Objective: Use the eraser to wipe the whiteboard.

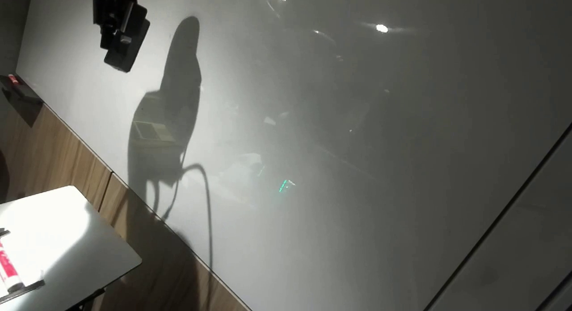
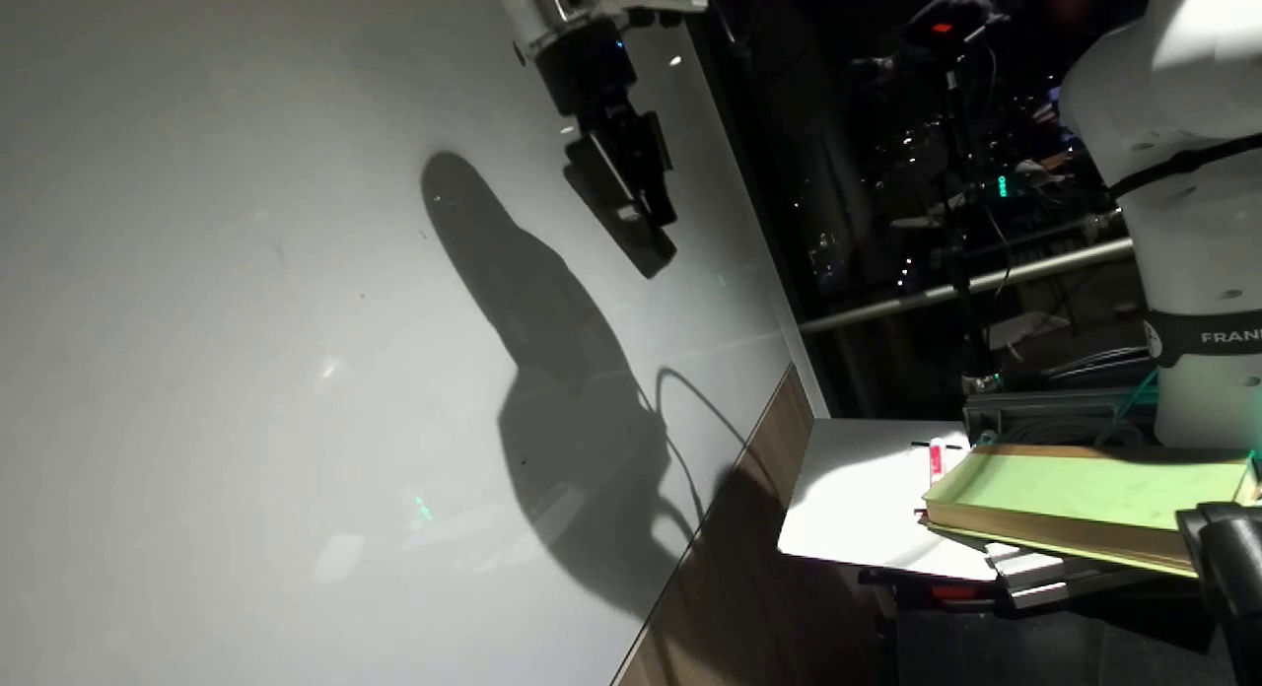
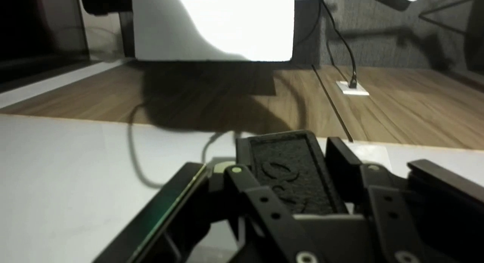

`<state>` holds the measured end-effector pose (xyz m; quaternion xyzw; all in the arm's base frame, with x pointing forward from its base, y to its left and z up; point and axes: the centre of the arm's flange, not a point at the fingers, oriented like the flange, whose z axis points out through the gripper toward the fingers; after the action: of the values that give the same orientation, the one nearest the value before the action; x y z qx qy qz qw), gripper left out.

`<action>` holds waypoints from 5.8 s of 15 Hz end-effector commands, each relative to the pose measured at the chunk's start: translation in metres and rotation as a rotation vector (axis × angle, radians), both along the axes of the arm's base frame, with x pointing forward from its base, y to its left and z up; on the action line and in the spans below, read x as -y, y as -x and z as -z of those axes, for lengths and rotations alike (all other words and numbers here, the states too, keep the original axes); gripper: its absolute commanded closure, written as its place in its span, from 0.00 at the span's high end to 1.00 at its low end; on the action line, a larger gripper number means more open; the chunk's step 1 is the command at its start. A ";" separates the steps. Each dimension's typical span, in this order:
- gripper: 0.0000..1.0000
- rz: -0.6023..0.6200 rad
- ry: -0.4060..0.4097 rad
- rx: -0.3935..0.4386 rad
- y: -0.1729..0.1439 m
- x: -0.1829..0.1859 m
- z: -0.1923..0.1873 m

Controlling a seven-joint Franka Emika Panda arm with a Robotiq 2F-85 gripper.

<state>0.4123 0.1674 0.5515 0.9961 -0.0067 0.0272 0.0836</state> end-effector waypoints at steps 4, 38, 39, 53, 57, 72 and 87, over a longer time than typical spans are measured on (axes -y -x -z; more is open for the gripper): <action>0.28 0.049 0.074 -0.212 0.057 0.074 0.157; 1.00 -0.084 -0.018 -0.076 0.044 0.135 0.297; 1.00 -0.096 -0.018 -0.064 0.042 0.135 0.299; 0.97 -0.124 -0.021 -0.053 0.033 0.151 0.343; 0.61 -0.118 -0.021 -0.077 0.039 0.149 0.355; 0.31 -0.118 -0.005 -0.013 -0.014 0.141 0.336; 0.31 -0.067 0.009 -0.034 -0.016 0.154 0.348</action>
<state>0.4323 0.0161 0.2100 0.9958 0.0362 0.0147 0.0828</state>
